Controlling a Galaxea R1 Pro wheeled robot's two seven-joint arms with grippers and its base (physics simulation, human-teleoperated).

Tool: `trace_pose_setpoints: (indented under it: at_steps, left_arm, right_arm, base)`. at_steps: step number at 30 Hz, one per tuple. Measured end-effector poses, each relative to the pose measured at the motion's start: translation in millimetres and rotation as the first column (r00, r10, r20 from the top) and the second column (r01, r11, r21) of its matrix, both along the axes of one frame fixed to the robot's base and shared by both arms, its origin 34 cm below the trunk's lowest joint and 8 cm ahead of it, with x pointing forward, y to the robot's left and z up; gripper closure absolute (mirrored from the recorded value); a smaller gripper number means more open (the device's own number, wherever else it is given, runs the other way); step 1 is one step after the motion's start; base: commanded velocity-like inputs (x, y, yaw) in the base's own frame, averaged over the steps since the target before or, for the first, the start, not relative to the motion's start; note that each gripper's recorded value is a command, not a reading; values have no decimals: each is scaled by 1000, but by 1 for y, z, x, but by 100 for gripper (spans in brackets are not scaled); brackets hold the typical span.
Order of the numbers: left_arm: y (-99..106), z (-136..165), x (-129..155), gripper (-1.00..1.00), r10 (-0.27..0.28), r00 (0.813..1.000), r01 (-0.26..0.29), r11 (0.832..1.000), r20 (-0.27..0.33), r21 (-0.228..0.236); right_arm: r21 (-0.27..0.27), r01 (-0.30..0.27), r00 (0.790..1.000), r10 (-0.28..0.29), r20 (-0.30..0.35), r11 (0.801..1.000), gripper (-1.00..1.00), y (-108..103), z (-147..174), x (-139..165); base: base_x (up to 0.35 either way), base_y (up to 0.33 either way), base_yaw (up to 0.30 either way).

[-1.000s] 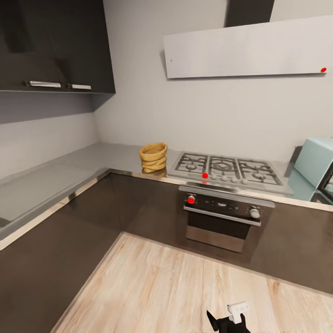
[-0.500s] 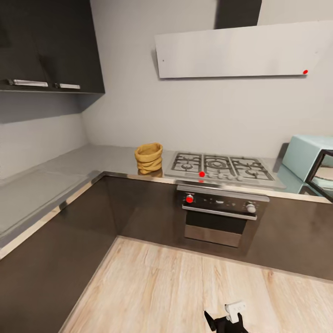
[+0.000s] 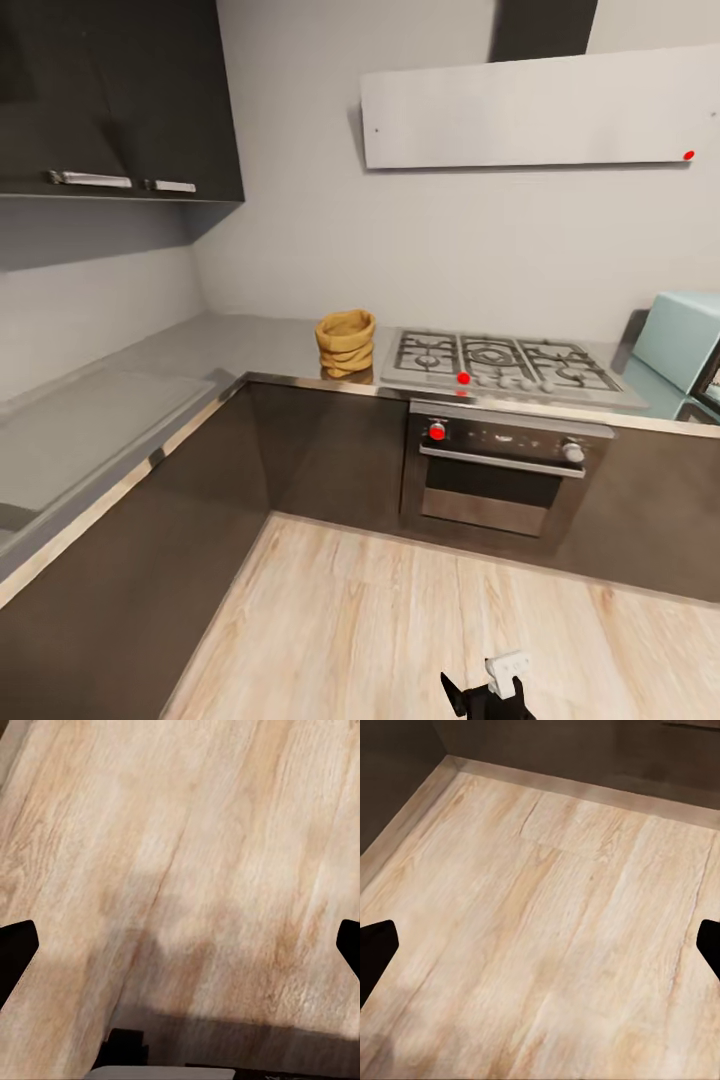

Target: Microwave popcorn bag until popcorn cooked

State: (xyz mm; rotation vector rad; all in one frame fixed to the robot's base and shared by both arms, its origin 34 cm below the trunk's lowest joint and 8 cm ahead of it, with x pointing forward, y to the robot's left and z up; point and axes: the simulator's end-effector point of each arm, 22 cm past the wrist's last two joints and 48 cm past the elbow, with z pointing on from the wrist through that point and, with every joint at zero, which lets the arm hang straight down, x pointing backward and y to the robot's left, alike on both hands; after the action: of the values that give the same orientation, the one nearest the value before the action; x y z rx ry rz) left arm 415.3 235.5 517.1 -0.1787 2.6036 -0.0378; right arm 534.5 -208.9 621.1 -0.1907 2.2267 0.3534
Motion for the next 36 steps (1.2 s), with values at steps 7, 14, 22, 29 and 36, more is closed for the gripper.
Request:
trace_pose_setpoints:
  at_steps: [7, 14, 22, 29, 36]
  left_arm:
    - [2, 0, 0, -100, 10, 1000, -10, 1000, 0, -1]
    - [-1, 0, -1, -100, -6, 1000, 6, 1000, 2, 2]
    - [-1, 0, -1, -100, -8, 1000, 8, 1000, 3, 2]
    - [-1, 0, -1, -100, -8, 1000, 8, 1000, 3, 2]
    - [-2, 0, -1, -100, -4, 1000, 4, 1000, 2, -1]
  right_arm:
    - [-1, -10, 1000, 10, 3, 1000, -100, 3, 1, 1]
    - [-6, -47, 999, 47, 3, 999, -100, 13, 1, -1]
    - [-13, -73, 996, 74, 41, 997, -100, 19, 15, 6]
    - [-28, -52, 999, 52, -13, 998, -100, 16, 92, 53]
    - [-11, -4, 998, 5, 56, 1000, -100, 18, 282, 186]
  base:
    - [315, 158, 0]
    - [87, 21, 0]
    - [1, 0, 0]
    - [0, 0, 0]
    - [0, 0, 0]
